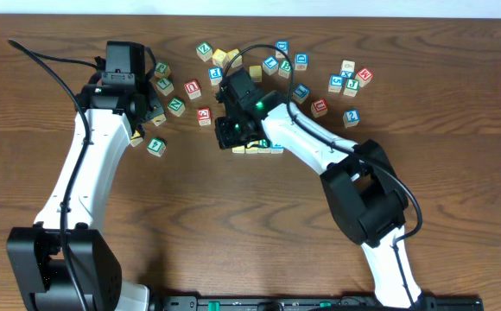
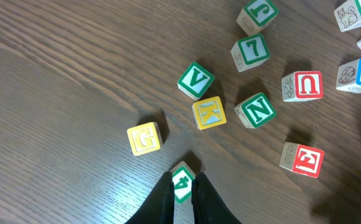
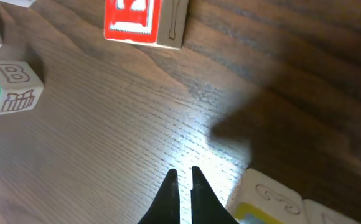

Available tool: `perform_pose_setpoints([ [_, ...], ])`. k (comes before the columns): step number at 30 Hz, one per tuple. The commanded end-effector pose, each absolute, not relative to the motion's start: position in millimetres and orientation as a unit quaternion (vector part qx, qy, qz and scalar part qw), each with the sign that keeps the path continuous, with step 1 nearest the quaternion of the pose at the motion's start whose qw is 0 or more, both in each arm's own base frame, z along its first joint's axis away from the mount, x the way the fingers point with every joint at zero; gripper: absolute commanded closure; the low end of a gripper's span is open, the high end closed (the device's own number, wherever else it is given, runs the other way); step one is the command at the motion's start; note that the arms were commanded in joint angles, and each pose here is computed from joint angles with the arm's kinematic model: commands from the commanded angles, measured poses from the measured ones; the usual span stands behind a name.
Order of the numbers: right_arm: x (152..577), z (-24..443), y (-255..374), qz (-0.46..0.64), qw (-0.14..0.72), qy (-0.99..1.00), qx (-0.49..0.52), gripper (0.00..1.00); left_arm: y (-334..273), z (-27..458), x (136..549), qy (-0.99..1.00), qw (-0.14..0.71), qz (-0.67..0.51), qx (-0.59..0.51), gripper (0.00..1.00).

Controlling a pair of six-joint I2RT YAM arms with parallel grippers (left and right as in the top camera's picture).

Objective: Spell out CORL

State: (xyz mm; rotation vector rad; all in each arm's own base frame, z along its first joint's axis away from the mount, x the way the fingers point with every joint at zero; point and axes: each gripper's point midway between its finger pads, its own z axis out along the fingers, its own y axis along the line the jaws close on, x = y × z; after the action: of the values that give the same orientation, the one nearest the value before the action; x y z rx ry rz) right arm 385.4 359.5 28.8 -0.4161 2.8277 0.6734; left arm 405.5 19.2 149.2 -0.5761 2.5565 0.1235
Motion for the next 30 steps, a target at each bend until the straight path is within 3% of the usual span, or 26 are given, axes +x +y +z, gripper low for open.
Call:
perform_pose_setpoints([
  [1, 391, 24, 356, 0.206, 0.109, 0.966, -0.111, 0.97, 22, 151, 404, 0.941, 0.256, 0.053, -0.217, 0.88],
  [20, 392, 24, 350, 0.192, 0.112, 0.969, -0.110, 0.97, 23, 150, 403, 0.941, 0.253, 0.054, -0.217, 0.88],
  [30, 420, 106, 307, 0.194, 0.163, 0.963, -0.092, 0.94, 23, 150, 403, 0.941, 0.253, 0.054, -0.217, 0.88],
])
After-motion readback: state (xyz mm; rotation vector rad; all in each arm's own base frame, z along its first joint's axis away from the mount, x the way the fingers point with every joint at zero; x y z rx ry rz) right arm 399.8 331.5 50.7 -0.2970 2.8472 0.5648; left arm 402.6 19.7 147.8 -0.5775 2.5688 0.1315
